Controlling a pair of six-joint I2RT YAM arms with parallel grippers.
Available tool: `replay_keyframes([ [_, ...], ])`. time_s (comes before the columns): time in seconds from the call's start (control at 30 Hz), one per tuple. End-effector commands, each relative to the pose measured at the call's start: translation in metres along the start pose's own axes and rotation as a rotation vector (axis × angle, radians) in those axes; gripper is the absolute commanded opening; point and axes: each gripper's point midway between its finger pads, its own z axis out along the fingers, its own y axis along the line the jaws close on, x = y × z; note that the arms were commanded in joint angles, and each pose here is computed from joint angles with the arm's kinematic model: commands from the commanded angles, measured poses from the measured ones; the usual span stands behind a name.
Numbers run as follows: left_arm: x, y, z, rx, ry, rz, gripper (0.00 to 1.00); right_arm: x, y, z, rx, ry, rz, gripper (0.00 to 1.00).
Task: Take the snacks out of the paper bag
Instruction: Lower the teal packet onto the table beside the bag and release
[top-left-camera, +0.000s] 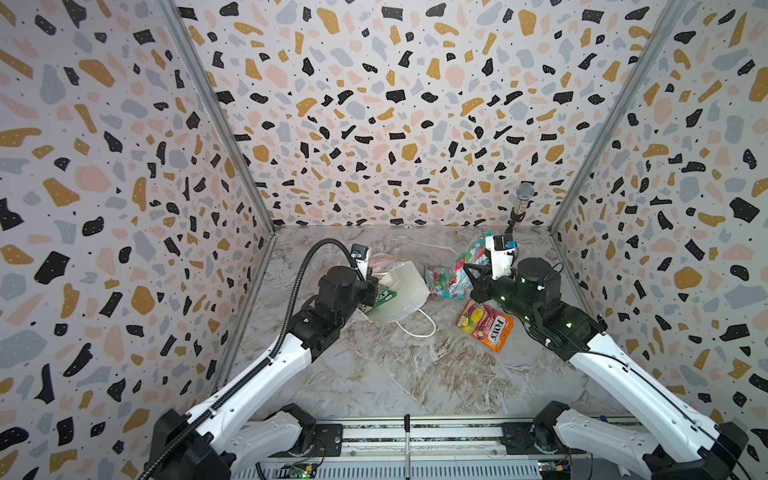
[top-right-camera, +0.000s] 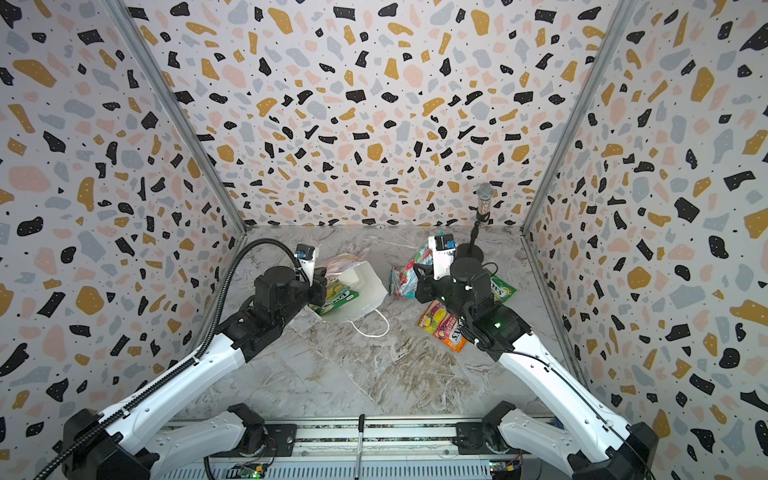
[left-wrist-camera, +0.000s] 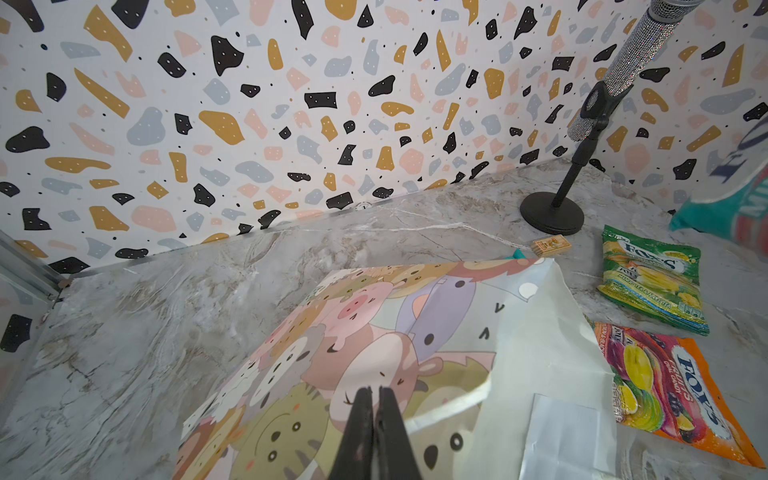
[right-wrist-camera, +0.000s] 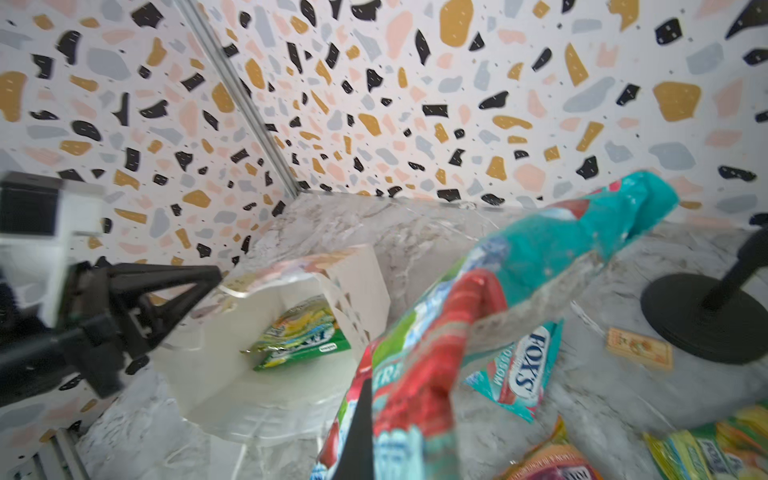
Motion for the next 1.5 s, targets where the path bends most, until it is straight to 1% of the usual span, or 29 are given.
replay_keyframes([
  [0.0, -0.008, 0.005, -0.002, -0.025, -0.018, 0.006, 0.0, 0.025, -0.007, -0.003, -0.053, 0.053, 0.025, 0.0],
  [0.13, -0.008, 0.005, -0.003, -0.027, -0.019, 0.008, 0.0, 0.06, -0.007, 0.007, -0.116, 0.13, 0.059, 0.0],
  [0.3, -0.008, 0.005, -0.003, -0.028, -0.019, 0.011, 0.0, 0.096, 0.002, 0.026, -0.225, 0.194, 0.163, 0.0],
  [0.4, -0.008, 0.005, -0.003, -0.029, -0.018, 0.012, 0.0, 0.11, 0.015, 0.034, -0.318, 0.223, 0.213, 0.0],
  [0.5, -0.007, 0.005, -0.002, -0.03, -0.016, 0.015, 0.0, 0.123, 0.024, 0.043, -0.372, 0.265, 0.24, 0.0],
  [0.67, -0.008, 0.006, -0.003, -0.035, -0.016, 0.017, 0.0, 0.142, 0.04, 0.055, -0.415, 0.317, 0.246, 0.0],
  [0.8, -0.007, 0.005, -0.003, -0.034, -0.015, 0.019, 0.0, 0.148, 0.053, 0.058, -0.485, 0.332, 0.269, 0.0],
  [0.87, -0.007, 0.005, -0.003, -0.032, -0.015, 0.019, 0.0, 0.153, 0.056, 0.06, -0.518, 0.338, 0.28, 0.0],
  [0.97, -0.006, 0.004, -0.002, -0.031, -0.011, 0.02, 0.0, 0.166, 0.058, 0.065, -0.549, 0.38, 0.293, 0.0],
  [1.07, -0.006, 0.004, -0.003, -0.031, -0.012, 0.022, 0.0, 0.18, 0.052, 0.071, -0.532, 0.413, 0.309, 0.0],
  [1.23, -0.006, 0.003, -0.003, -0.031, -0.014, 0.024, 0.0, 0.202, 0.039, 0.079, -0.472, 0.457, 0.303, 0.0],
  [1.3, -0.006, 0.003, -0.003, -0.031, -0.012, 0.024, 0.0, 0.21, 0.03, 0.083, -0.434, 0.47, 0.296, 0.0],
  [1.47, -0.006, 0.003, -0.003, -0.033, -0.012, 0.025, 0.0, 0.227, 0.007, 0.095, -0.288, 0.525, 0.254, 0.0],
])
